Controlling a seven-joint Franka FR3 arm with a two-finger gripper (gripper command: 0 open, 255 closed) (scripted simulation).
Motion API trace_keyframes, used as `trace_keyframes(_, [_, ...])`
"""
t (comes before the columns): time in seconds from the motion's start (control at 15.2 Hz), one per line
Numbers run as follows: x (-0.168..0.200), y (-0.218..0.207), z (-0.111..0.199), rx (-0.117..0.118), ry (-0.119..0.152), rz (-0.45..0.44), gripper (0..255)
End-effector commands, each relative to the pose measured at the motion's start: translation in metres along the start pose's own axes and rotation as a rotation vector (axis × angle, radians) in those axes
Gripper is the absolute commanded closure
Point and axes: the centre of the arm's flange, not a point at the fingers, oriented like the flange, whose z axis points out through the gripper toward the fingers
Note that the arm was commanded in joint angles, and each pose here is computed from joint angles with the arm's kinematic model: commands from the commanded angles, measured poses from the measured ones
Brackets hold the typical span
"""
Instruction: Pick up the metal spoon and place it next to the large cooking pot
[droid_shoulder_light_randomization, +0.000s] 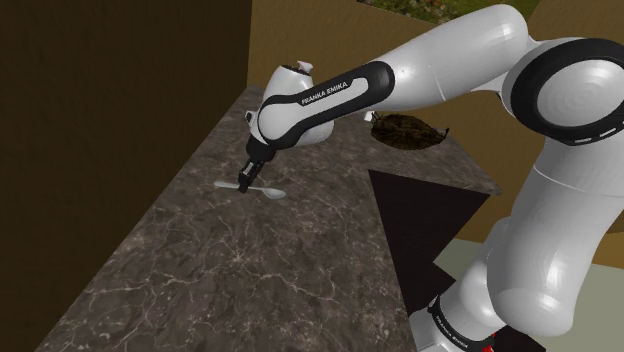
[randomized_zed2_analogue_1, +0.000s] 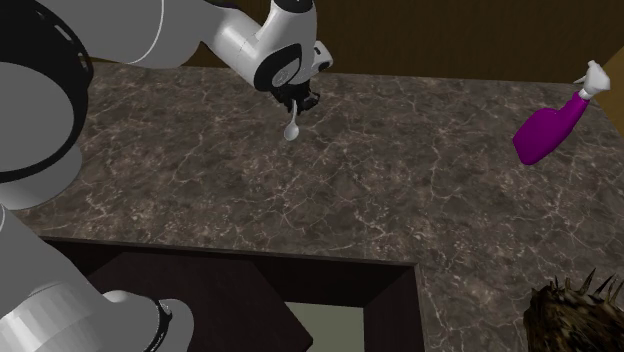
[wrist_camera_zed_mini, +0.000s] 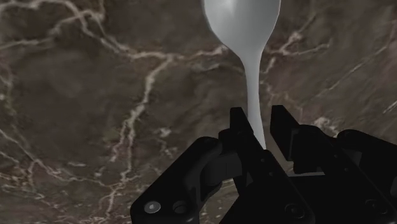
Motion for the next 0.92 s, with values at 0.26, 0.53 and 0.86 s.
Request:
trace_keyframes(0.26, [0.004,-0.002,-0.015,0.000,0.000,0.000,255])
trace_keyframes(0.53, [0.008,-0.004,-0.036,0.000,0.000,0.000,255])
trace_keyframes(0.86, [0.014,-0.008,-0.061,0.000,0.000,0.000,255])
